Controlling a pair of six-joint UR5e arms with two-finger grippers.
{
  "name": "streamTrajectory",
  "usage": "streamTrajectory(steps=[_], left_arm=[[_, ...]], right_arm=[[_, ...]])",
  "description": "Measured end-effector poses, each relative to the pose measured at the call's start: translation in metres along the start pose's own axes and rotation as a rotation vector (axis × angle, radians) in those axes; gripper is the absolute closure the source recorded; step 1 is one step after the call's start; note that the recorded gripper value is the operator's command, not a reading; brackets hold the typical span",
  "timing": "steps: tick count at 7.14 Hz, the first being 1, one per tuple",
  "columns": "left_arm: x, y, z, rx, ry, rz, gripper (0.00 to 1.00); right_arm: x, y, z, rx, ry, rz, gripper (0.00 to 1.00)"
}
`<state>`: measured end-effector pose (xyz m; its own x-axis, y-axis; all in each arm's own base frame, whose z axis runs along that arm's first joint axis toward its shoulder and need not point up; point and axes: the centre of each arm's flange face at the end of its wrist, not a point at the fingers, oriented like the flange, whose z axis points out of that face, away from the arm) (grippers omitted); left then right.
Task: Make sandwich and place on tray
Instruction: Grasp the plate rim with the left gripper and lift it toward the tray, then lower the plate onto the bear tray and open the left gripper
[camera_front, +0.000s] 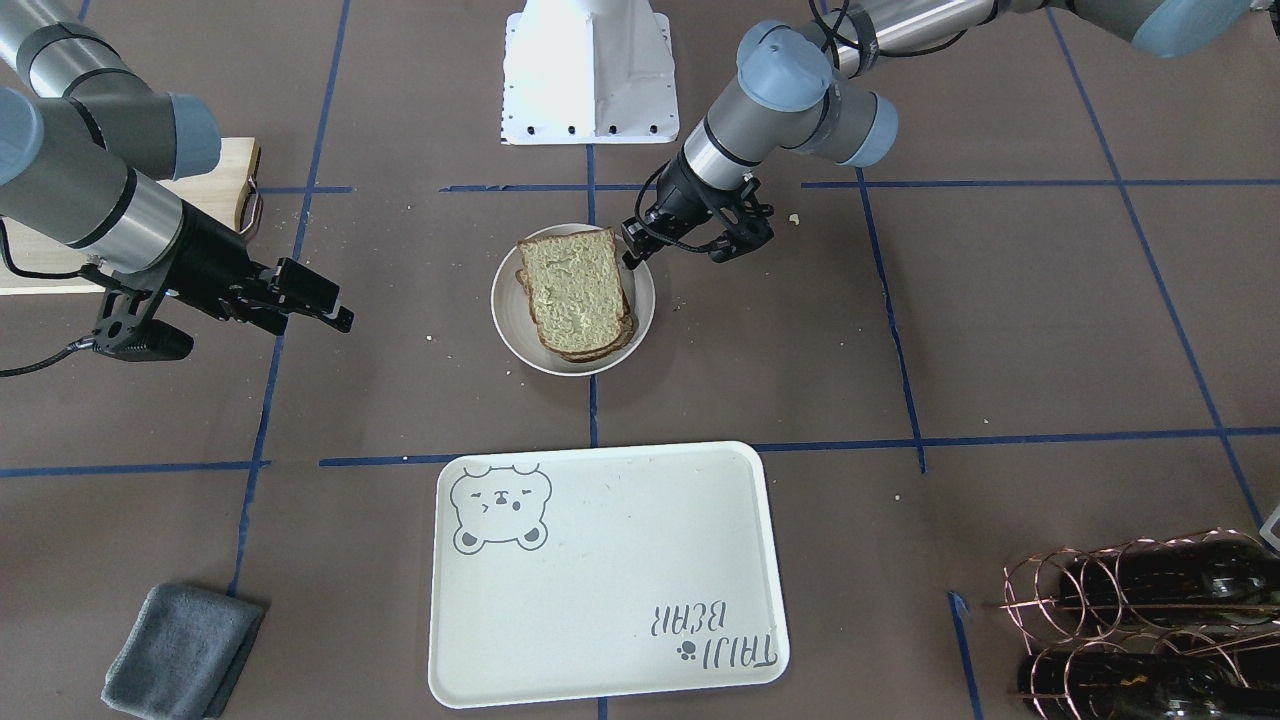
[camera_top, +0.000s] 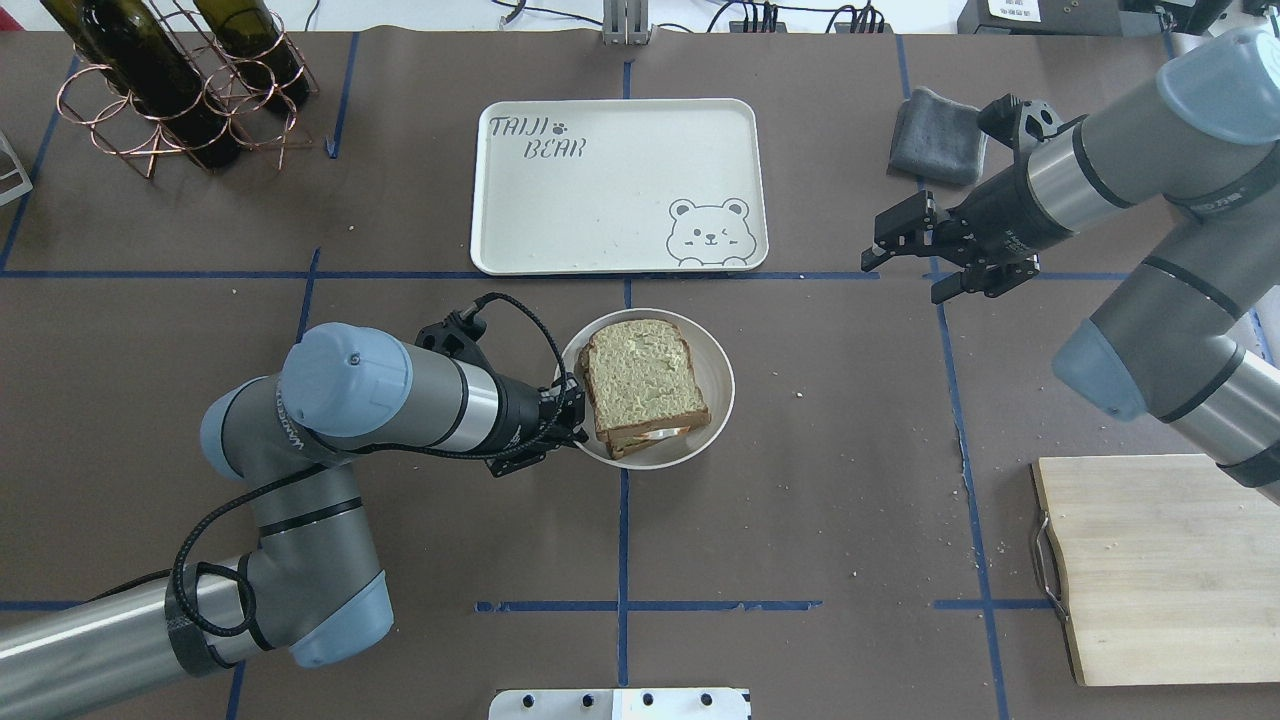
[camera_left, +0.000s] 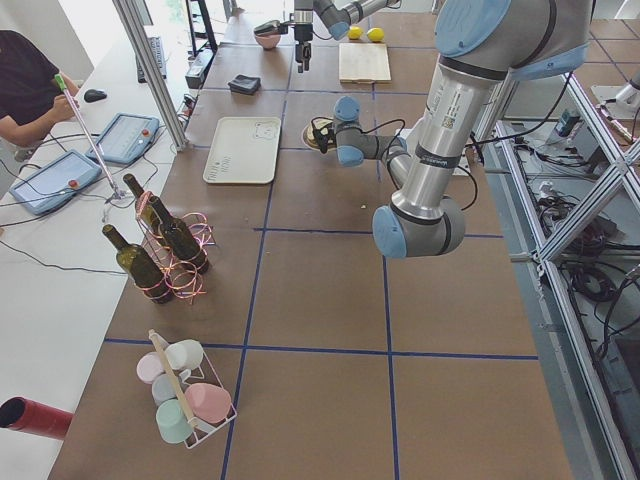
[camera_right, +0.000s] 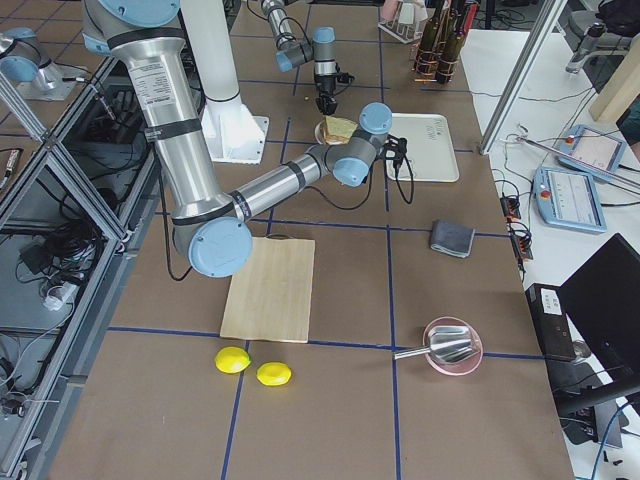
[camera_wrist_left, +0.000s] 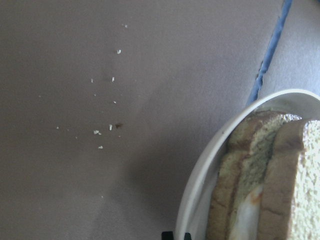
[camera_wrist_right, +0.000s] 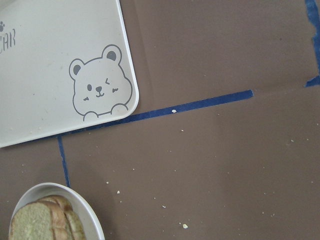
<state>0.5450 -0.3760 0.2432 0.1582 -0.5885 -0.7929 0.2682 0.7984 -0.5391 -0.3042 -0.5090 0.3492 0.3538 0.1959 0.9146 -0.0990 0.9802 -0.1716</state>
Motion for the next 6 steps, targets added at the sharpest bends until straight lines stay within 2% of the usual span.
streamTrajectory(steps=[1, 3, 5, 6], left_arm=[[0.018, -0.004, 0.001, 0.036, 0.031, -0.065, 1.00], [0.080, -0.030, 0.032, 0.155, 0.085, -0.195, 1.00], [0.130, -0.070, 0.060, 0.270, 0.100, -0.256, 1.00], [0.144, -0.090, 0.068, 0.307, 0.100, -0.271, 1.00]], right_arm=[[0.000, 0.000, -0.001, 0.000, -0.001, -0.001, 0.00], [0.000, 0.001, -0.001, 0.001, -0.002, -0.002, 0.00], [-0.001, 0.001, -0.002, 0.001, -0.005, -0.004, 0.00], [-0.002, 0.001, -0.002, 0.002, -0.005, -0.005, 0.00]])
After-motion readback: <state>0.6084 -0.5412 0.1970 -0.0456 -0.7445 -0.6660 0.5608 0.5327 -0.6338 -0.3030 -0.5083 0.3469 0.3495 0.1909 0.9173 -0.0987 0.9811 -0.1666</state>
